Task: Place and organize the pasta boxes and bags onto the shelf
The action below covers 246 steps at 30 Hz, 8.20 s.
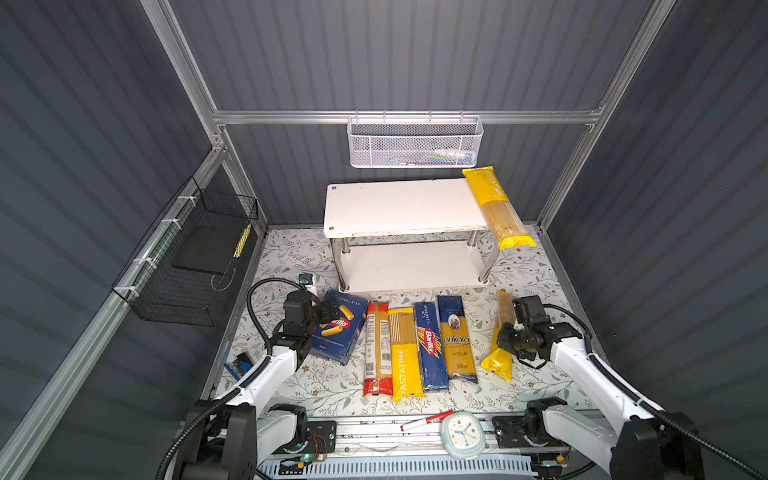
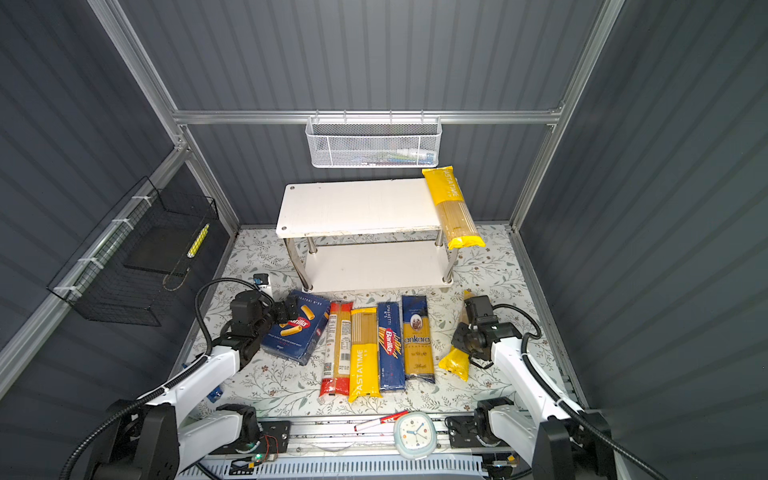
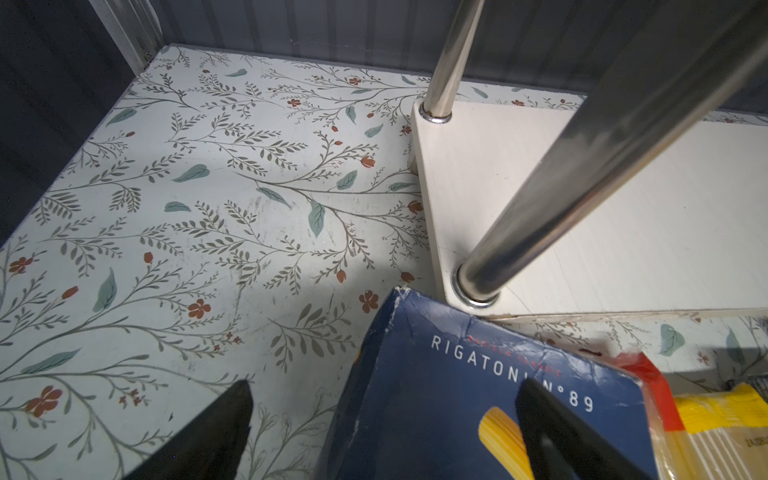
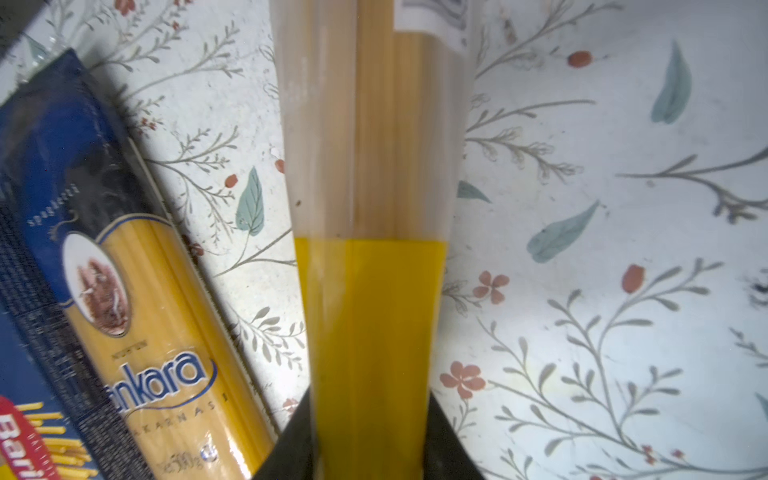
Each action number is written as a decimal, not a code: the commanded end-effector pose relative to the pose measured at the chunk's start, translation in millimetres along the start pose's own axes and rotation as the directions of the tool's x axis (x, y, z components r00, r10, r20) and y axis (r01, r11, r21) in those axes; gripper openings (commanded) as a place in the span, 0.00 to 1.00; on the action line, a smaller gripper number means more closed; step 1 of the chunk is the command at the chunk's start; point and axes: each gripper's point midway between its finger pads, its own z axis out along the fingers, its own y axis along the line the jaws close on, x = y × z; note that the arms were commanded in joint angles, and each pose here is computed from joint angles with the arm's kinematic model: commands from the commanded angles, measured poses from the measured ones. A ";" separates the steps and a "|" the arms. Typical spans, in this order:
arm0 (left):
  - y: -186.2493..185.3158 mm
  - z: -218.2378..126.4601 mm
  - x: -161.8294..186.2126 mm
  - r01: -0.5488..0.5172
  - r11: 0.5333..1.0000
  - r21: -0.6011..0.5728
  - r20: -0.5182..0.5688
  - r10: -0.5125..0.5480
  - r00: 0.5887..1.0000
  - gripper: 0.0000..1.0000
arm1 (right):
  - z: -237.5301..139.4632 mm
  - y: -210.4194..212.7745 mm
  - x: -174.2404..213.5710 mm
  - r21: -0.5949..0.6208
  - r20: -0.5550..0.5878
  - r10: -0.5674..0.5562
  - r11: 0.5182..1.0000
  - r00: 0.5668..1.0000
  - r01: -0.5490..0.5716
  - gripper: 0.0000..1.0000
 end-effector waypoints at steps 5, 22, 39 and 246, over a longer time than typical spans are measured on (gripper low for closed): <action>0.1 -2.2 -4.6 -0.012 1.000 -0.008 0.017 0.012 1.000 1.00 | -26.9 6.6 -10.2 -0.049 0.075 -0.002 0.999 0.997 0.006 0.02; 0.1 -2.6 -4.6 -0.012 1.000 -0.008 0.018 0.012 1.000 1.00 | -71.3 24.0 -38.9 -0.124 0.203 0.003 0.992 0.979 0.023 0.05; 0.0 -3.7 -5.3 -0.011 1.000 -0.007 0.023 0.012 1.000 1.00 | 4.6 1.8 -18.1 0.081 -0.041 -0.014 0.997 0.999 0.017 0.99; 3.9 -10.5 -6.4 -0.023 0.999 -0.025 0.053 0.024 0.998 1.00 | -290.8 280.9 -238.3 -0.319 0.636 -0.266 0.764 0.724 0.561 0.62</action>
